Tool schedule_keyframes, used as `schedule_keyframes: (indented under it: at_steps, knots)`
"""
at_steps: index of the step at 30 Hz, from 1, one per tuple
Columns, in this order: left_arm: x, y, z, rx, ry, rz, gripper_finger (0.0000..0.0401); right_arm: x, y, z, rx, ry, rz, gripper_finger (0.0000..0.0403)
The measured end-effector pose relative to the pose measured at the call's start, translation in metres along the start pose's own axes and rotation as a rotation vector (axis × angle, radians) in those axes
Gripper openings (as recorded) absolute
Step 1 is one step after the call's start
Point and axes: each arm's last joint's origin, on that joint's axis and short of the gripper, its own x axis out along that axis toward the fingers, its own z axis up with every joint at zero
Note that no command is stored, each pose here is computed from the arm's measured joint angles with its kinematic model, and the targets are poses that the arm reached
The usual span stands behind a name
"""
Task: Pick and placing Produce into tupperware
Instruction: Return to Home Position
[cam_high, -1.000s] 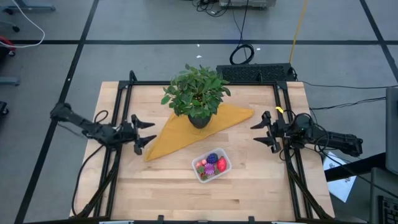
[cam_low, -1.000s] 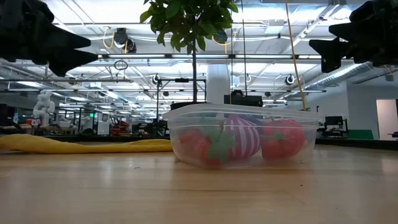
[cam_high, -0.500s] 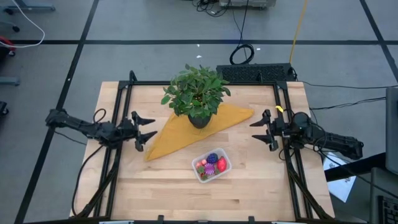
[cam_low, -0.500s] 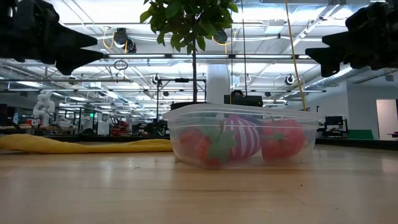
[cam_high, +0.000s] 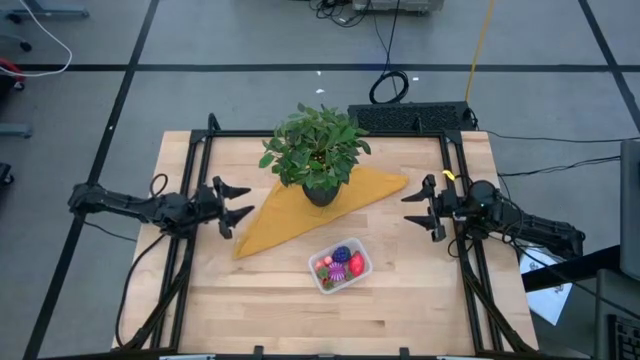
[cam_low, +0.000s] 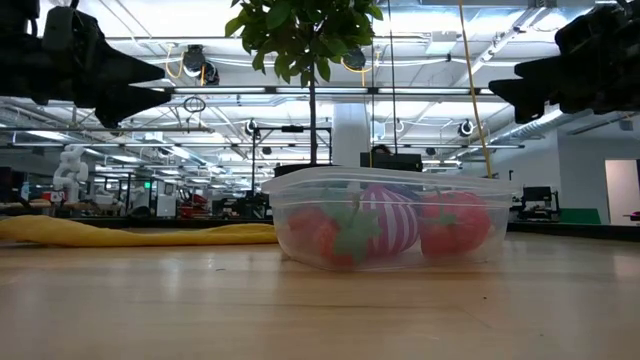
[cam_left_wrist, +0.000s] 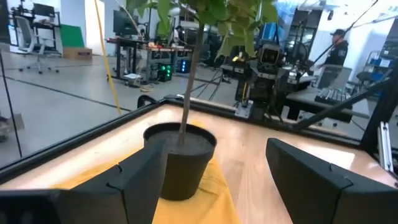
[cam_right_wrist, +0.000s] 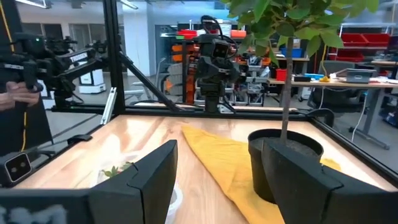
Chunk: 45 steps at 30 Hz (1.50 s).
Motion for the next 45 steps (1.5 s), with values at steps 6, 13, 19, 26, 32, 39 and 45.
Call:
schedule_keyframes:
  at_steps: [6,13,19,26,32,39,45]
  knots:
    - [-0.001,0.001,-0.012,-0.059,0.12,0.008,0.0278,0.0,0.0,0.003,0.096,-0.026,0.002,0.0226]
    - [-0.001,0.003,-0.016,-0.065,0.158,0.027,0.0278,0.0,0.0,0.003,0.272,-0.027,0.003,0.0226]
    - [-0.001,0.003,-0.016,-0.064,0.158,0.027,0.0278,0.0,0.0,0.003,0.276,-0.031,0.003,0.0226]
    - [-0.001,0.003,-0.016,-0.064,0.158,0.028,0.0278,0.0,0.0,0.003,0.276,-0.032,0.002,0.0226]
    - [-0.001,0.003,-0.016,-0.065,0.157,0.028,0.0278,0.0,0.0,0.003,0.276,-0.033,0.001,0.0226]
    - [-0.001,0.003,-0.016,-0.065,0.157,0.028,0.0278,0.0,0.0,0.003,0.275,-0.033,0.001,0.0226]
    - [-0.001,0.003,-0.016,-0.064,0.157,0.028,0.0278,0.0,0.0,0.003,0.275,-0.033,0.001,0.0226]
